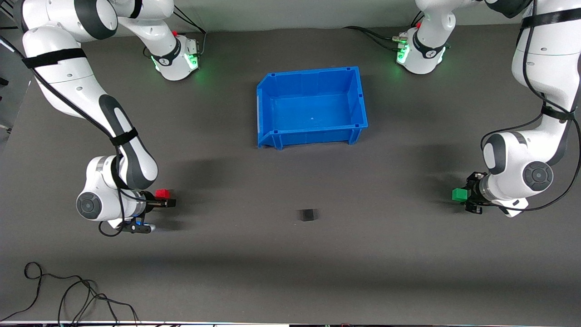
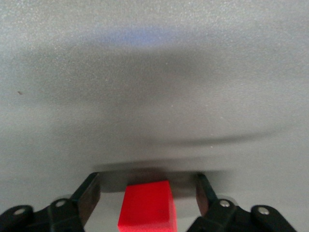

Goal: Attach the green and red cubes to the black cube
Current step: 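Close the right gripper on the red cube while the left gripper grips green, then carry the red cube and green cube toward the black cube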

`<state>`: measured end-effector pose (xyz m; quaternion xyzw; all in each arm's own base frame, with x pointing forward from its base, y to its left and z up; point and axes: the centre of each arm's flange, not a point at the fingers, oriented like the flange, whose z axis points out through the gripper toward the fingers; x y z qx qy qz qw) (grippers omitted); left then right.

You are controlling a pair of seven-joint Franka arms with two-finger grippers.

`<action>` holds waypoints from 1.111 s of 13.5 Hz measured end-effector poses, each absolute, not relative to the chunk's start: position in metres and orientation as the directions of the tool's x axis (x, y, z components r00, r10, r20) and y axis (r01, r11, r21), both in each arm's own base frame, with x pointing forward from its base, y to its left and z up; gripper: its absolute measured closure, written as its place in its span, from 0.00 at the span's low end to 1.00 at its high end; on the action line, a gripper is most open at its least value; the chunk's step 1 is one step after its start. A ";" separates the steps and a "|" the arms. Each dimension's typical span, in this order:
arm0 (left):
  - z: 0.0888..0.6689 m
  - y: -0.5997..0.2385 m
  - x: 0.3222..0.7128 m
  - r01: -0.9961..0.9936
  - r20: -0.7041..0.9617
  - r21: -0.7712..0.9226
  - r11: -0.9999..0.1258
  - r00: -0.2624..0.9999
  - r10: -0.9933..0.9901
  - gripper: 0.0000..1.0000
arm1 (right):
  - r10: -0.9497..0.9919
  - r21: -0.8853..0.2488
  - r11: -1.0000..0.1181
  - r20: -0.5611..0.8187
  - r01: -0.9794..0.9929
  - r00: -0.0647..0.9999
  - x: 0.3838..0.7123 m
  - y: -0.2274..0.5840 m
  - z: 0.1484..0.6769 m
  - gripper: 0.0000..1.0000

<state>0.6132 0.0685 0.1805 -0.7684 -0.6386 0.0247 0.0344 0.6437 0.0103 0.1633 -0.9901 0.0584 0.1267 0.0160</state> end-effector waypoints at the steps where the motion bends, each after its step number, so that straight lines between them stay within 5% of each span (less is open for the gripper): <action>1: 0.181 0.069 0.613 0.980 0.006 -0.084 -0.182 0.183 0.983 0.61 | -0.112 -0.017 -0.993 -0.250 -0.120 0.962 0.644 0.010 0.165 0.26; 4: 0.185 0.069 0.617 0.981 0.009 -0.075 -0.182 0.183 0.983 0.61 | -0.113 -0.015 -0.993 -0.243 -0.121 0.963 0.645 0.009 0.171 0.61; 10: 0.219 0.072 0.639 0.984 0.007 -0.100 -0.145 0.147 0.989 0.61 | -0.158 -0.014 -0.986 -0.239 -0.166 0.958 0.646 0.007 0.173 0.61; 15: 0.247 0.051 0.657 0.995 0.004 -0.078 -0.069 0.070 0.998 0.61 | -0.491 -0.064 -0.852 -0.249 -0.520 0.835 0.660 0.019 0.194 0.61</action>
